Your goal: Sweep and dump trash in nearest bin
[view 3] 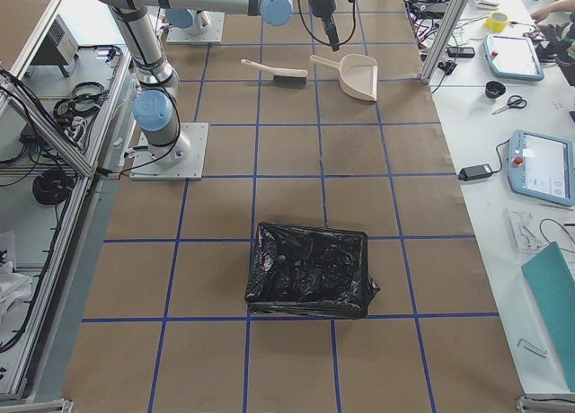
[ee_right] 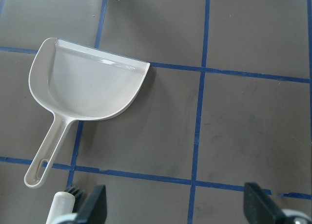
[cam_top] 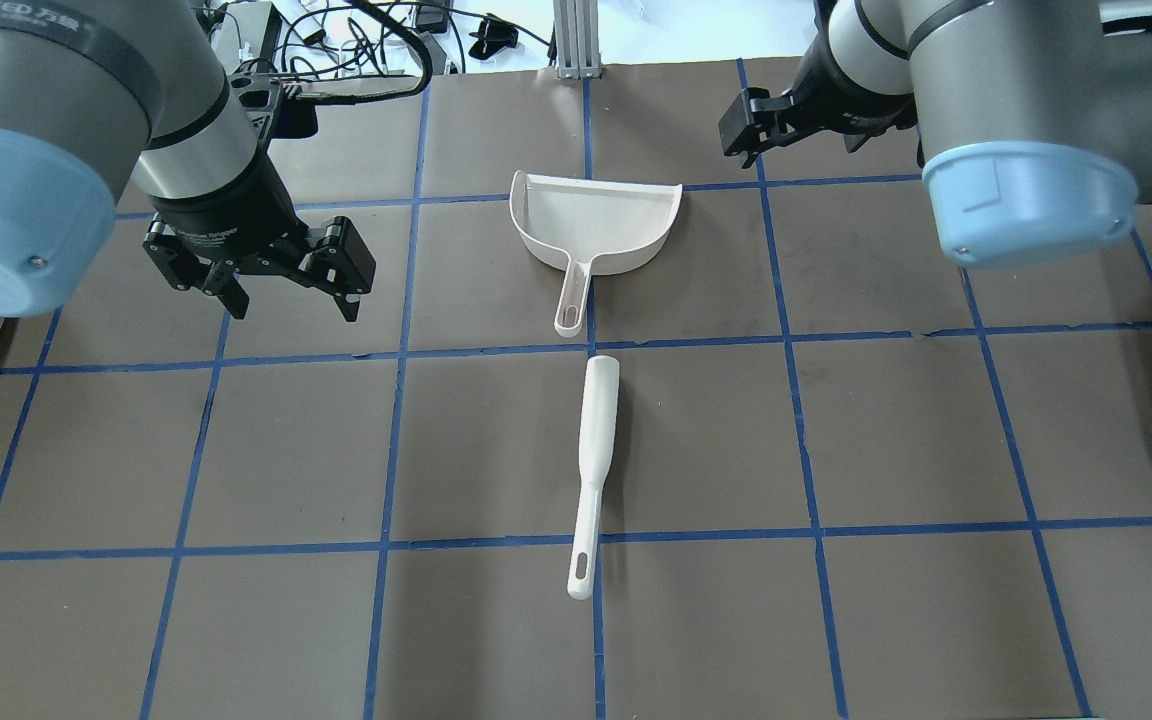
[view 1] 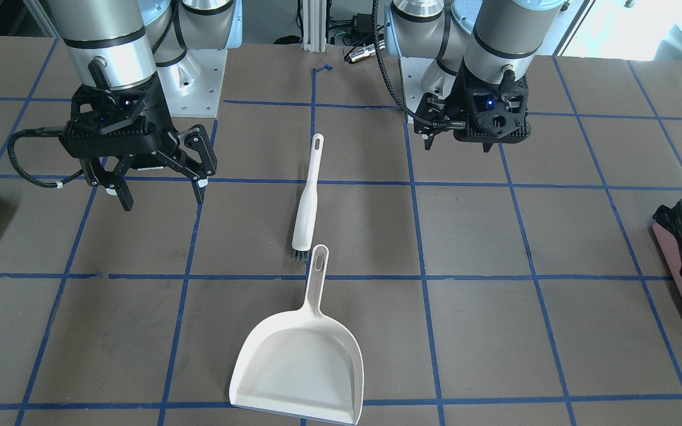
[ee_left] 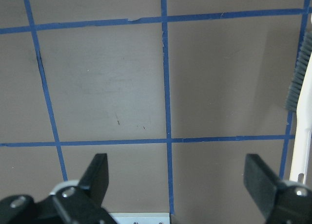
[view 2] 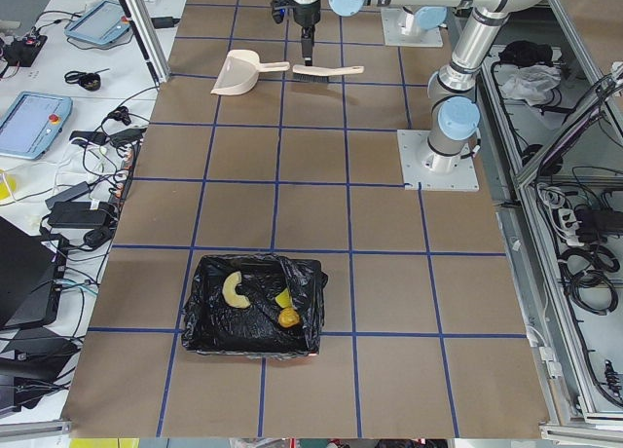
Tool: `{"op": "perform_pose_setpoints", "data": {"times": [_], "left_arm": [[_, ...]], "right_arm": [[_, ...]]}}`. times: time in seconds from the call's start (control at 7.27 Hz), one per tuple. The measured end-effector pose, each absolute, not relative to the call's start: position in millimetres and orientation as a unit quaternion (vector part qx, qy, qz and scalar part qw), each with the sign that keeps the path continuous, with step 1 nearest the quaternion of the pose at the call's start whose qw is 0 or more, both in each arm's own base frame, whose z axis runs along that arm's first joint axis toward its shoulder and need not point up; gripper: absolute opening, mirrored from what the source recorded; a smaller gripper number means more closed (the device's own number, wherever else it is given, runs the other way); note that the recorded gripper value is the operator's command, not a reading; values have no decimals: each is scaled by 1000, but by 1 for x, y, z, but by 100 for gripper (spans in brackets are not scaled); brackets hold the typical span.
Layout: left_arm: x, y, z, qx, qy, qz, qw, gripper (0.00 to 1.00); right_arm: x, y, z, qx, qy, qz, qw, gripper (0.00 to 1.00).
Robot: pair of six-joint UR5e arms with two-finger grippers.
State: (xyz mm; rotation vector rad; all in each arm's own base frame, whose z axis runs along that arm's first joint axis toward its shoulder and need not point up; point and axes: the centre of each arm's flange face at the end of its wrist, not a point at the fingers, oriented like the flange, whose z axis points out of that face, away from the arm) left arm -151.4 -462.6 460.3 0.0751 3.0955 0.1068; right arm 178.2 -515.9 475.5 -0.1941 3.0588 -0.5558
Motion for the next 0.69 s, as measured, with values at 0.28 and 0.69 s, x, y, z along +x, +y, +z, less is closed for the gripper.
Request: {"op": "perform_pose_setpoints", "data": {"times": [0.28, 0.69], "left_arm": [[-151, -463, 460, 24, 999, 35, 22, 100], [-151, -464, 458, 24, 999, 37, 22, 100]], "right_arm": [[178, -516, 476, -62, 982, -179, 13, 100], [178, -516, 477, -62, 981, -181, 13, 100]]}}
